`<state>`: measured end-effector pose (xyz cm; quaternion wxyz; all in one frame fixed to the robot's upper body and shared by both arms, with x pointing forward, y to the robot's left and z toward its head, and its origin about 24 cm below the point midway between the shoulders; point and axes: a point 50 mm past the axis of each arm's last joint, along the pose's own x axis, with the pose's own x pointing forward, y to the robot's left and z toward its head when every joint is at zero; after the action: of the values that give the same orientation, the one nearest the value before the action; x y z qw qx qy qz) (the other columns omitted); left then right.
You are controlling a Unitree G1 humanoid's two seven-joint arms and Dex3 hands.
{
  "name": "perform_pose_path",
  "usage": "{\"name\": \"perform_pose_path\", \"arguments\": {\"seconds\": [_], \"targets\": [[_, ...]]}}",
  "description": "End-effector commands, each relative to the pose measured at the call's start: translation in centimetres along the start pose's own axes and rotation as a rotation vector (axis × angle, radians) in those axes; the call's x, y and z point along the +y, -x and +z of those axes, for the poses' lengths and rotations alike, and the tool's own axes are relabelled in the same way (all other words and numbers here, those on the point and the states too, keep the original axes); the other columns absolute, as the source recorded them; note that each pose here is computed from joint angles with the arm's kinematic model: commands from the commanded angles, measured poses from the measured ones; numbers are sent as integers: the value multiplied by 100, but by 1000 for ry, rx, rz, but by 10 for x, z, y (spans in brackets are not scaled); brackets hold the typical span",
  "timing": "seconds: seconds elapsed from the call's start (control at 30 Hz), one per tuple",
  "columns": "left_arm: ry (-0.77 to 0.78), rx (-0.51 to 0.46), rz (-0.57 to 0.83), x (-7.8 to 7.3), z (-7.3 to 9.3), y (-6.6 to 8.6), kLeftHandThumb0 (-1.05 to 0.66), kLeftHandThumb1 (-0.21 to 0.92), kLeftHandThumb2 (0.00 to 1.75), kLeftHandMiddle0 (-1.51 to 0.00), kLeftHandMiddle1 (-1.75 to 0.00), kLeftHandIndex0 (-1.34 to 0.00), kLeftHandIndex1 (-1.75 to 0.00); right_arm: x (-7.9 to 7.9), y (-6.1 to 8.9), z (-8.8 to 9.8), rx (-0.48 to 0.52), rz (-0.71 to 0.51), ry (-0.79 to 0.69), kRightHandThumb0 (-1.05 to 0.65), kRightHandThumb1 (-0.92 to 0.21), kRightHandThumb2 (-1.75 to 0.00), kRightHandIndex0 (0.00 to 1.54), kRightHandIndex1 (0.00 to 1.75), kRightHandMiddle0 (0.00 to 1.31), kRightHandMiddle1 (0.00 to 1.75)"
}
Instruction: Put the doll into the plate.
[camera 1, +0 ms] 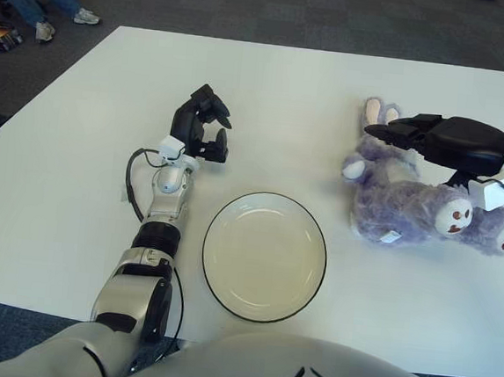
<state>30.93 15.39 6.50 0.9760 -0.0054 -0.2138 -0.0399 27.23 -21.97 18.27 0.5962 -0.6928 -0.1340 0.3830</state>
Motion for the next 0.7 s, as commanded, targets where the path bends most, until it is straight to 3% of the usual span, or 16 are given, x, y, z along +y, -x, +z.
{"name": "perform_pose_path", "arguments": {"seconds": [0.0,0.1,0.13,0.27,0.57,0.67], "targets": [[33,169,5,-6,-30,39,-1,11,156,-65,-175,-64,-175,2,-6,0,-24,12,-1,-9,-27,-116,13,3,0,19],[34,165,4,-6,-30,39,-1,11,156,-65,-175,-64,-175,5,-10,2,-58,13,-4,-7,-24,-118,13,3,0,21],[33,164,3,-6,-29,39,-1,5,160,-74,-175,-69,-165,6,-12,2,-66,13,-5,-9,-23,-117,14,3,0,23],[33,158,1,-7,-29,39,-2,-5,166,-88,-175,-77,-153,9,-14,3,-95,11,-22,-20,-23,-112,17,5,0,30],[36,158,-6,-8,-28,40,-2,-8,168,-92,-175,-79,-150,7,-30,12,-169,50,17,-35,-25,-103,18,8,0,55],[39,154,-8,-10,-27,40,-2,-7,168,-92,-175,-79,-150,5,-33,15,-194,80,38,-37,-26,-102,19,9,0,56]]}}
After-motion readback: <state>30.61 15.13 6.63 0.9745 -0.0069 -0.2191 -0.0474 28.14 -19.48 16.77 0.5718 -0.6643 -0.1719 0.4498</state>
